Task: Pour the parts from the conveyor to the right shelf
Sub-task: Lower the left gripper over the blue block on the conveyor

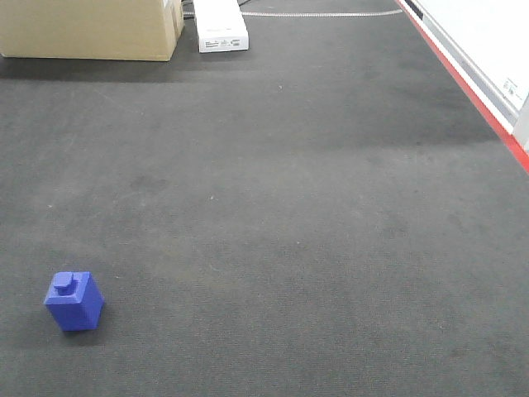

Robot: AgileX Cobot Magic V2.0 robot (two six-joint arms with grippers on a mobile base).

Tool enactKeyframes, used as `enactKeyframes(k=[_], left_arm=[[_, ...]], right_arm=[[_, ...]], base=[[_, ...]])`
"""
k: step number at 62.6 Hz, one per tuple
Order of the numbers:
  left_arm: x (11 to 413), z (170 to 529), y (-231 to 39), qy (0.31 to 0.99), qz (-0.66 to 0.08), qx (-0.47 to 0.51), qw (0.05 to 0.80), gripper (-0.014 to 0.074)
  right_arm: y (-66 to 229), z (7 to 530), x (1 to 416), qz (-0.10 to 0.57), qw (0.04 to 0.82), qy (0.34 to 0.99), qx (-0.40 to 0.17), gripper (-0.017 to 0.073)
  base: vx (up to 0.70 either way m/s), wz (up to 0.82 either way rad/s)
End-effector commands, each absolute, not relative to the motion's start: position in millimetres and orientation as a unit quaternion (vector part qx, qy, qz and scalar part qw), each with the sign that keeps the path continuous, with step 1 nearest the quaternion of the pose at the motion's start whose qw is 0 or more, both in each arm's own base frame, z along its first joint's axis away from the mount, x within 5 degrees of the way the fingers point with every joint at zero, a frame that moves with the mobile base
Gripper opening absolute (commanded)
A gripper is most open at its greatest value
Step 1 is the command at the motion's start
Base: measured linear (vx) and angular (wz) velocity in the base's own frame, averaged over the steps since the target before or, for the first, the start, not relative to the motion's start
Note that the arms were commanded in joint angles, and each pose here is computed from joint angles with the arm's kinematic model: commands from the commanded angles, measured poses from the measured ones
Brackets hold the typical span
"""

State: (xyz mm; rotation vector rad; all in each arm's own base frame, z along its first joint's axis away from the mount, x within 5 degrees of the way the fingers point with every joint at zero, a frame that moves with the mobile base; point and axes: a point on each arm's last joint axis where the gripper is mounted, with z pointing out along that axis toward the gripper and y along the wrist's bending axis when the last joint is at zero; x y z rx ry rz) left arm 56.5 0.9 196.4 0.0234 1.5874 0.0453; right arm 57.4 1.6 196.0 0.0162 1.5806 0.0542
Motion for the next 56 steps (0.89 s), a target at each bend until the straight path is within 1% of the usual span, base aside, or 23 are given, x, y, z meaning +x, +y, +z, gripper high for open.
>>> enactKeyframes(k=[1, 37, 45, 56], left_arm=[[56.8, 193.8, 0.3, 0.691, 0.018, 0.013, 0.722, -0.0006], [56.7, 194.8, 0.3, 0.689, 0.017, 0.013, 0.725, -0.0006], [54.8, 209.4, 0.2, 0.669, 0.018, 0.013, 0.743, -0.0006], [57.4, 230.9, 0.2, 0.687, -0.014, -0.015, 0.726, -0.0006]], right_arm=[[1.0, 196.6, 59.2, 0.017, 0.718, 0.696, 0.005, -0.0009], [1.0, 196.6, 59.2, 0.017, 0.718, 0.696, 0.005, -0.0009], [1.0, 196.6, 59.2, 0.017, 0.718, 0.696, 0.005, -0.0009], [1.0, 196.6, 59.2, 0.017, 0.718, 0.696, 0.005, -0.0009]], base=[[0.0, 0.0], [0.0, 0.0], [0.0, 0.0], [0.0, 0.0]])
